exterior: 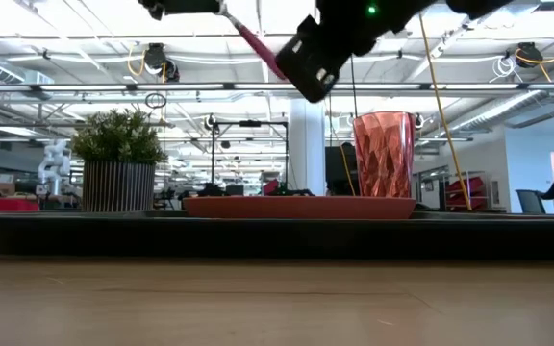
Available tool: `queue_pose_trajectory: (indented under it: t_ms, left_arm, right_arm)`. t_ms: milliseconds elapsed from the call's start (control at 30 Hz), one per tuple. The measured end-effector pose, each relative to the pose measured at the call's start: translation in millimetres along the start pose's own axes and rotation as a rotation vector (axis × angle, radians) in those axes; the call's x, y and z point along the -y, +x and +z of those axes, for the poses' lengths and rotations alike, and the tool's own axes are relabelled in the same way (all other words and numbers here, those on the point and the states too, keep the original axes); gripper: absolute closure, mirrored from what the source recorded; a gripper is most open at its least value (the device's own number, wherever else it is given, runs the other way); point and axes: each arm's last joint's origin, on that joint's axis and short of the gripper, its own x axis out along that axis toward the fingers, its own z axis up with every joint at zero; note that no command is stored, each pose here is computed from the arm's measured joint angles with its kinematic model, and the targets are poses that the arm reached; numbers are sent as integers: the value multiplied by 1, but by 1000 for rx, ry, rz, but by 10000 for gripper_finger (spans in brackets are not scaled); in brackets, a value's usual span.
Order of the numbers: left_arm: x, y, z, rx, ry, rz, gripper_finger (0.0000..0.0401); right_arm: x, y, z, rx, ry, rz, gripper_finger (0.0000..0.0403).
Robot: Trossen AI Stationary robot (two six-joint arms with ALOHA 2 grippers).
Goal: Pick and place plate/cup/fork/spoon on tray
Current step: Put the pink fork on the black tray to the left of the orange plate
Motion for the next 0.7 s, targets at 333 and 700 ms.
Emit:
queue_pose_trajectory:
  t_ms: [333,700]
  left_arm:
    - [-8,-35,-12,-212,-104,-220,396]
    - [3,-24,-28,-376,-191,-323,396]
  right_arm:
    - [-1,-12,-1,-2,-30,-9,367]
    - [1,-20,1,0,-122,-10,367]
